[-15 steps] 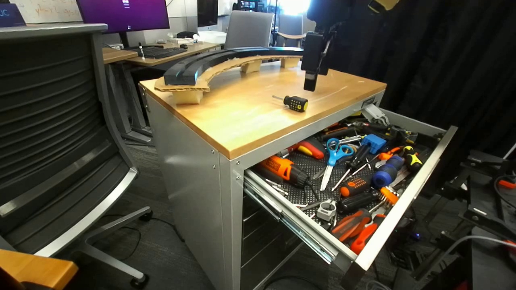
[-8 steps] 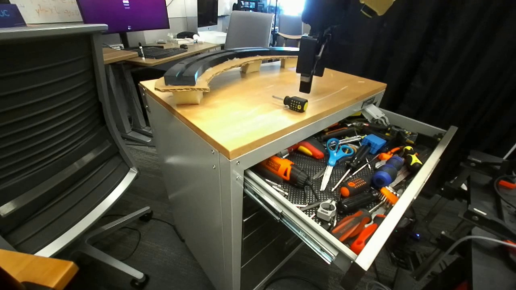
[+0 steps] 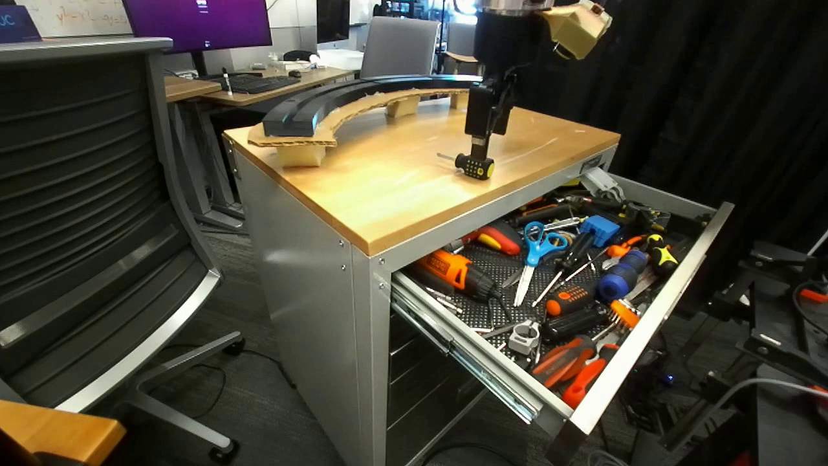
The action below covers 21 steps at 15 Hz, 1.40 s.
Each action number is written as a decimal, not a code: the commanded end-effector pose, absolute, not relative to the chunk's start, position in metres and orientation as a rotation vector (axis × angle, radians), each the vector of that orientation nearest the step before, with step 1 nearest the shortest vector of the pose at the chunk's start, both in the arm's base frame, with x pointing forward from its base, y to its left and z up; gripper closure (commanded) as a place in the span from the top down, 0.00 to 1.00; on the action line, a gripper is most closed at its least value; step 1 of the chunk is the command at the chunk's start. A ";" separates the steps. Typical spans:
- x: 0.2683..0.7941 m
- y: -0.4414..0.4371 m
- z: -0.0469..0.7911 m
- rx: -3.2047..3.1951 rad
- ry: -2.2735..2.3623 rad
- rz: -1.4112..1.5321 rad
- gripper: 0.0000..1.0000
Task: Put the screw driver inside the drawer and close it
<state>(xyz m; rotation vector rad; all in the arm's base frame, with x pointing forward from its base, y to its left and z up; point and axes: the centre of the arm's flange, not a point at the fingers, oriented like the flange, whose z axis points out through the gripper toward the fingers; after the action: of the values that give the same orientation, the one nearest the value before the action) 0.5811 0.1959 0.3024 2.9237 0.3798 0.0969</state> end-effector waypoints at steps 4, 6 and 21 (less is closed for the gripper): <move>0.618 0.191 0.284 2.905 0.335 0.128 0.36; 0.620 0.190 0.281 2.908 0.327 0.125 0.21; 0.492 0.211 0.292 3.015 0.657 -0.151 0.17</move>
<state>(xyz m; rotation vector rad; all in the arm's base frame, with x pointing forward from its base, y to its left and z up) 0.5310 0.2030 0.2849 2.9917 0.4728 -0.0801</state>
